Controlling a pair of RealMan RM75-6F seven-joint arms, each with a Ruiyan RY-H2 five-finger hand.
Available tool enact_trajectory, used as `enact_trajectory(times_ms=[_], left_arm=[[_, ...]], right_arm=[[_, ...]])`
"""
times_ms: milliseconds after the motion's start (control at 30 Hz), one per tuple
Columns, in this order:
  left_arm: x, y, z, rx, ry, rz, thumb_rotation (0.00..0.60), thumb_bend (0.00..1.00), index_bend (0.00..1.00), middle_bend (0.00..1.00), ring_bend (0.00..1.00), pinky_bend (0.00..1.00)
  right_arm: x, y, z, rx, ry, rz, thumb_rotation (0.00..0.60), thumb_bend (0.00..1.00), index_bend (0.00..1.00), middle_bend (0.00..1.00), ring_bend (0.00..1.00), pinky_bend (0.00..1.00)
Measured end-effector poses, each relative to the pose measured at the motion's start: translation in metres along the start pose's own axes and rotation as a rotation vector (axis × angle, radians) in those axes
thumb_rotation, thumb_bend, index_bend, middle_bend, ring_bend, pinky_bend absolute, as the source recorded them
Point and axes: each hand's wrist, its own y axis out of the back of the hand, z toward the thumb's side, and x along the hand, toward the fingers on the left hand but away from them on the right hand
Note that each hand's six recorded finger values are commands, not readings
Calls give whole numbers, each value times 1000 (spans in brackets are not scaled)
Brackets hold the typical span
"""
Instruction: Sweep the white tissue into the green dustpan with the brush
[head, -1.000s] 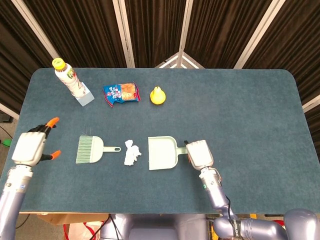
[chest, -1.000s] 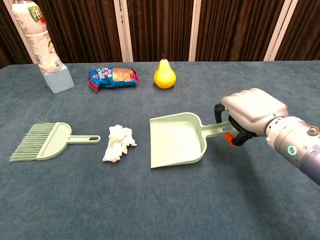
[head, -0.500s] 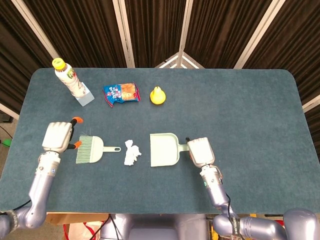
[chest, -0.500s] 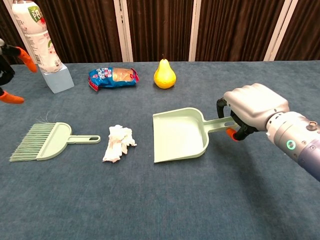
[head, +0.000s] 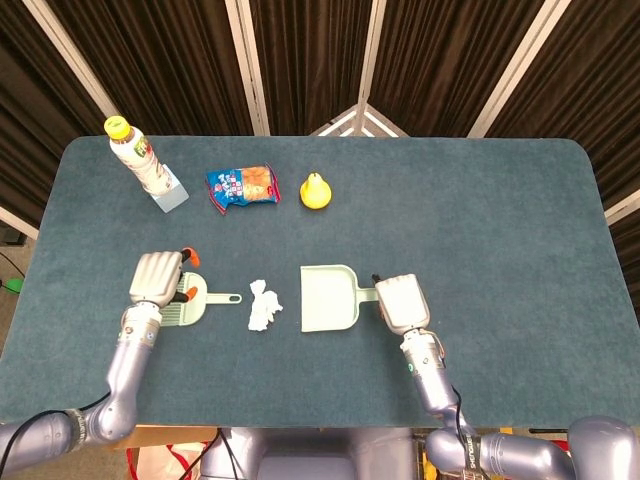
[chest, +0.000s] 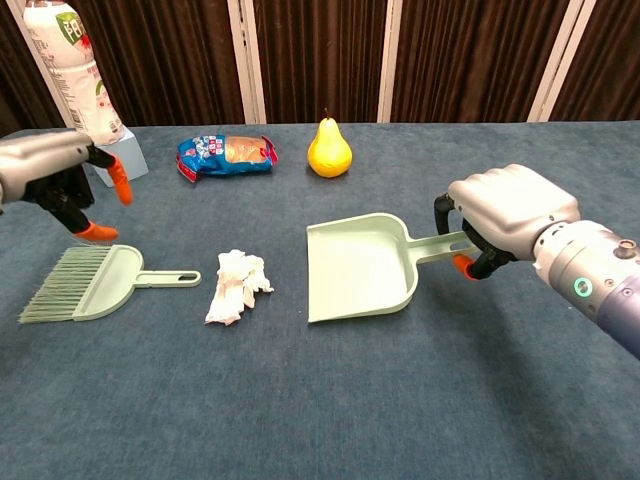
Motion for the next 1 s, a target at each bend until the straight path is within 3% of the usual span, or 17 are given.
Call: enact_trajectory(times_ms=[300,1000], left_arm=[[3,-29,18,-17,8,-84,600,368,422,1000,978,1000],[6,-62,31,-16,16,-147,600,409,440,1000,981,1000]], right_arm=[[0,-1,-3,5,-6,5,600,473,543,835,865,846],[1,-3,-6,1,-8,11,600,477,543,837,865,846]])
